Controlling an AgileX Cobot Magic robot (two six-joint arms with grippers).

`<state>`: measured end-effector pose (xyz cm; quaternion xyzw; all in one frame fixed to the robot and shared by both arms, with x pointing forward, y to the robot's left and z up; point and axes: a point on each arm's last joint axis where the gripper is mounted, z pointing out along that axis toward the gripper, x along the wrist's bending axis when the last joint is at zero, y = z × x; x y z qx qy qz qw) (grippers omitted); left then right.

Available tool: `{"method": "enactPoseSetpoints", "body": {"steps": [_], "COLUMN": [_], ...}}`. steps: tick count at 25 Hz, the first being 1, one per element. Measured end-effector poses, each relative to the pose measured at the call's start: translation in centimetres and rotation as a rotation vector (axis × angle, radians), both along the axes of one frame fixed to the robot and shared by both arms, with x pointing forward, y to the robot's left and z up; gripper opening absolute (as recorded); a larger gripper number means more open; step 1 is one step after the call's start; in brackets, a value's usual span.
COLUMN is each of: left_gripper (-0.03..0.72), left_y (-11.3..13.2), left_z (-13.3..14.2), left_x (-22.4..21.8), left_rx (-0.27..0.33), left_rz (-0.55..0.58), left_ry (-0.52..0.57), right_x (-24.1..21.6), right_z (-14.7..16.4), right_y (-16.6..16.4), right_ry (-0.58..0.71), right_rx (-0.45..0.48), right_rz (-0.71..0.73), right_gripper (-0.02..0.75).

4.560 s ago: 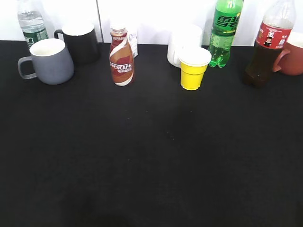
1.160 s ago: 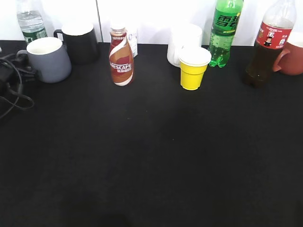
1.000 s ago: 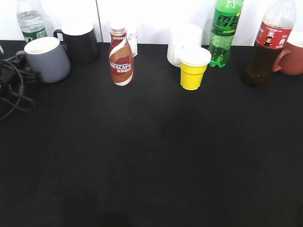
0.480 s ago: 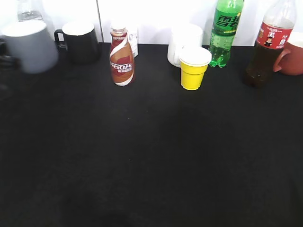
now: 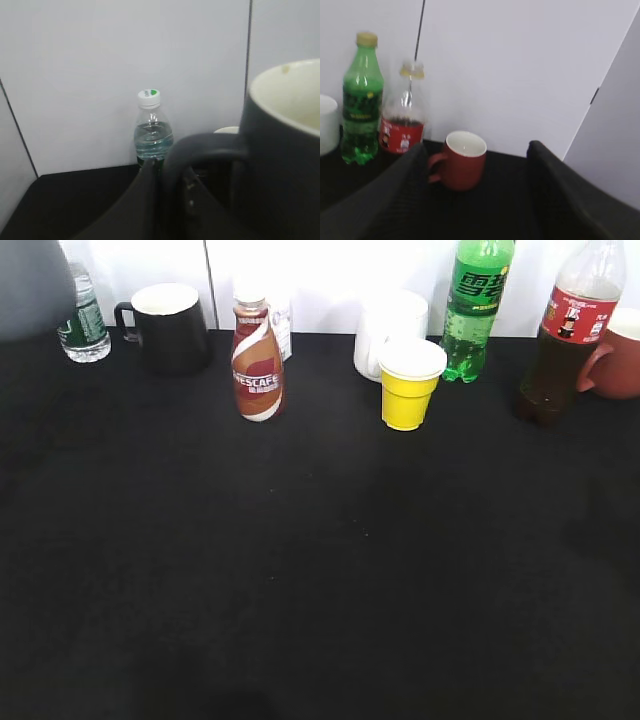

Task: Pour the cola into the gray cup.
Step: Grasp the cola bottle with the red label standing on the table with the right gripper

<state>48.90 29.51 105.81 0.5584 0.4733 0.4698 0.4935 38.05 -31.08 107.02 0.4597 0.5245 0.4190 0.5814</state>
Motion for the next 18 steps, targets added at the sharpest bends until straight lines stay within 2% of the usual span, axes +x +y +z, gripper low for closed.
{"method": "enactPoseSetpoints", "body": {"steps": [2, 4, 6, 10, 13, 16, 18], "left_gripper": [0.048, 0.048, 0.048, 0.048, 0.048, 0.048, 0.048], "left_y": [-0.3, -0.4, -0.4, -0.3, -0.3, -0.5, -0.6], "left_z": [1.5, 3.2, 4.3, 4.8, 4.8, 5.2, 5.2], "left_x": [-1.1, -2.6, -3.9, -4.6, -4.6, -4.7, -4.7], "left_rx": [0.011, 0.026, 0.049, 0.055, 0.057, 0.055, 0.082], "left_rz": [-0.031, -0.037, -0.031, -0.020, -0.021, -0.037, -0.052], "left_ry": [-0.055, -0.118, -0.146, -0.154, -0.153, -0.197, -0.201], "right_x": [2.2, 4.5, 6.6, 9.2, 10.1, 10.8, 11.0], "right_z": [-2.0, -3.0, -5.5, -9.0, -10.2, -13.3, -14.7], "right_y": [-0.1, 0.8, 1.2, 1.4, 1.4, 1.4, 1.4], "right_ry": [-0.003, -0.050, 0.035, 0.045, -0.015, 0.095, 0.152], "right_rx": [0.014, -0.019, 0.018, 0.071, 0.098, 0.123, 0.134], "right_rz": [0.004, 0.118, 0.182, 0.221, 0.240, 0.236, 0.235], "right_gripper": [0.417, 0.413, 0.412, 0.409, 0.408, 0.407, 0.407]}}
